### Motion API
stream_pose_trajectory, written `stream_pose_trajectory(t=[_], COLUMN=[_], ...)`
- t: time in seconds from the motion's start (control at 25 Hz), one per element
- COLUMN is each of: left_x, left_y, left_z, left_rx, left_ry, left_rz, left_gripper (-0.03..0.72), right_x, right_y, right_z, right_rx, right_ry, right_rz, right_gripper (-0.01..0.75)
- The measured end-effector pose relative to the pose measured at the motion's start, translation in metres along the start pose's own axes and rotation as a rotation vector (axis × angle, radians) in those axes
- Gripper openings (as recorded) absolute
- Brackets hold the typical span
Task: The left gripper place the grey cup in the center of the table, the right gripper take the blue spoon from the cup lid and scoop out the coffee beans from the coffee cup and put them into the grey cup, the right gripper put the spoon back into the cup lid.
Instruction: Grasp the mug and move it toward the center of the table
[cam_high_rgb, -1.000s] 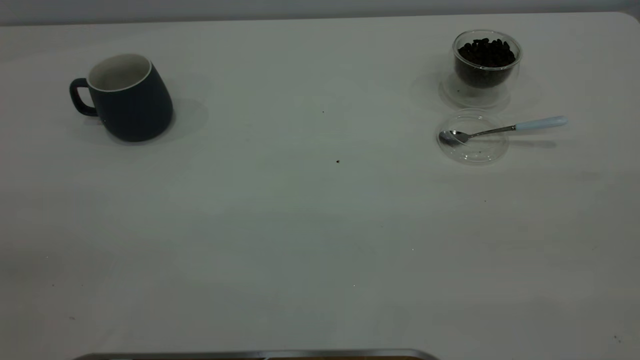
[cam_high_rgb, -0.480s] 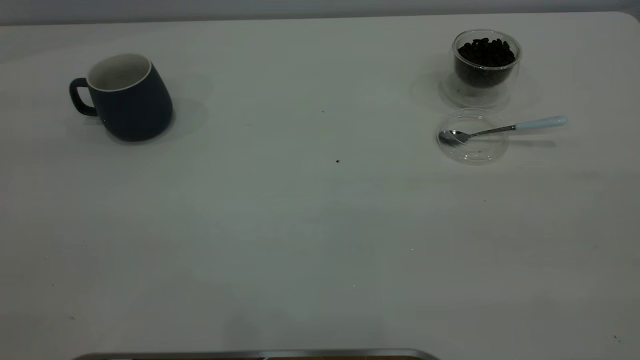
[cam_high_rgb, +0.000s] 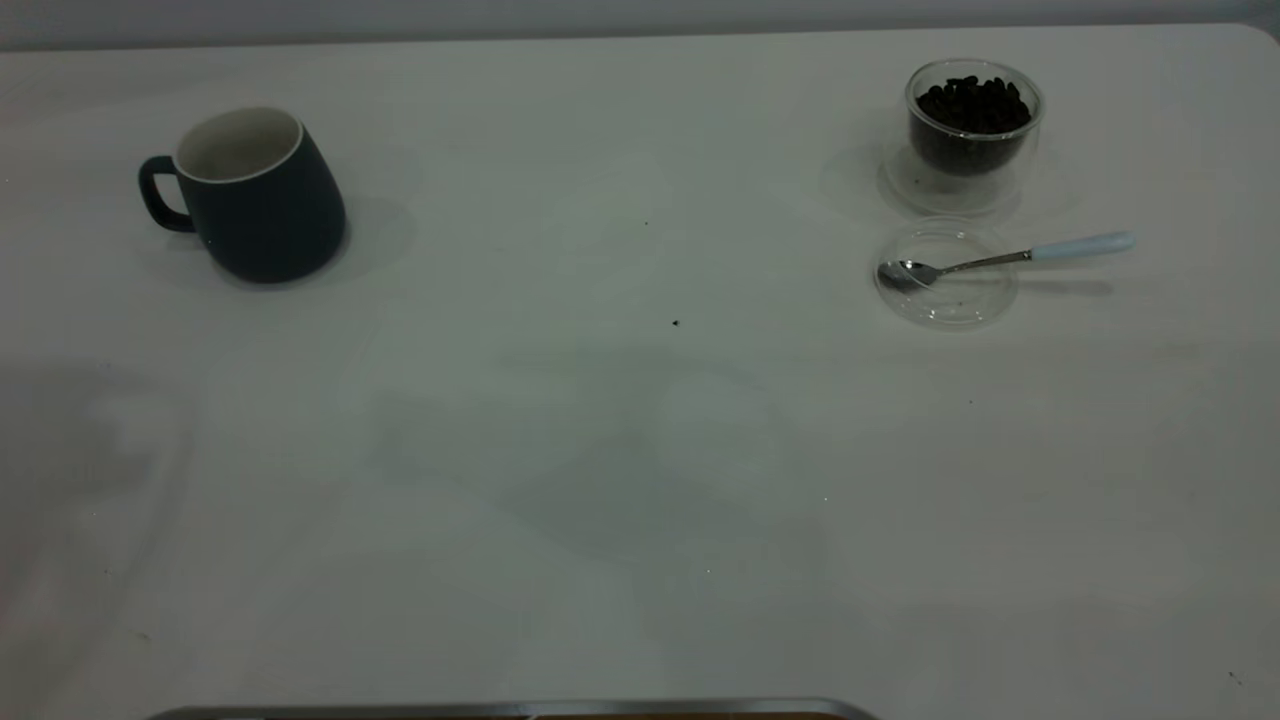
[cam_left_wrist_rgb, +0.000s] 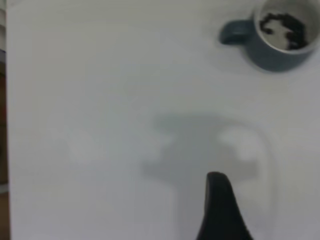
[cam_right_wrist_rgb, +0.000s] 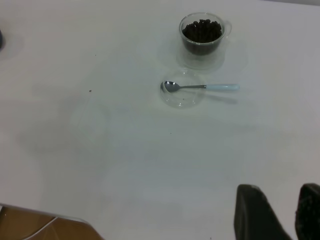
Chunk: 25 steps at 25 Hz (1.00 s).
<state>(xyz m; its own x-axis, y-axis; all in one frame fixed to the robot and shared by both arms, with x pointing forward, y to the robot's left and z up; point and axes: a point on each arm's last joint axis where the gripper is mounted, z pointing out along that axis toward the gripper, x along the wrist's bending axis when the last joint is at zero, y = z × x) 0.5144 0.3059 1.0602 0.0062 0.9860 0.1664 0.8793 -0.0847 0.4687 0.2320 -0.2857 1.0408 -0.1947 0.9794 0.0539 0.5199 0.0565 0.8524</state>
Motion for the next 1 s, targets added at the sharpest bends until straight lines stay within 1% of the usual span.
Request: stream_pose_trajectory(t=[0.24, 0.36, 0.48, 0.56, 0.64, 0.72, 0.88, 1.0], left_x=[-0.005, -0.006, -0.006, -0.007, -0.007, -0.009, -0.012, -0.015], left_y=[0.046, 0.056, 0.061, 0.06, 0.056, 0.055, 0.059, 0.06], left_z=[0.081, 0.128, 0.166, 0.186, 0.2, 0.208, 0.213, 0.214], left_rx=[0.11, 0.169, 0.181, 0.184, 0.201, 0.197, 0.15, 0.141], left_ry=[0.054, 0.112, 0.172, 0.195, 0.211, 0.21, 0.183, 0.154], left_rz=[0.079, 0.187, 0.317, 0.393, 0.47, 0.537, 0.659, 0.74], left_gripper=[0.555, 0.555, 0.555, 0.555, 0.555, 0.555, 0.555, 0.555], right_x=[0.0, 0.0, 0.0, 0.0, 0.0, 0.0, 0.0, 0.0], right_y=[0.0, 0.0, 0.0, 0.0, 0.0, 0.0, 0.0, 0.0], right_z=[0.0, 0.0, 0.0, 0.0, 0.0, 0.0, 0.0, 0.0], right_rx=[0.0, 0.0, 0.0, 0.0, 0.0, 0.0, 0.0, 0.0], right_ry=[0.0, 0.0, 0.0, 0.0, 0.0, 0.0, 0.0, 0.0], right_rz=[0.0, 0.0, 0.0, 0.0, 0.0, 0.0, 0.0, 0.0], right_gripper=[0.24, 0.24, 0.24, 0.24, 0.24, 0.24, 0.24, 0.24])
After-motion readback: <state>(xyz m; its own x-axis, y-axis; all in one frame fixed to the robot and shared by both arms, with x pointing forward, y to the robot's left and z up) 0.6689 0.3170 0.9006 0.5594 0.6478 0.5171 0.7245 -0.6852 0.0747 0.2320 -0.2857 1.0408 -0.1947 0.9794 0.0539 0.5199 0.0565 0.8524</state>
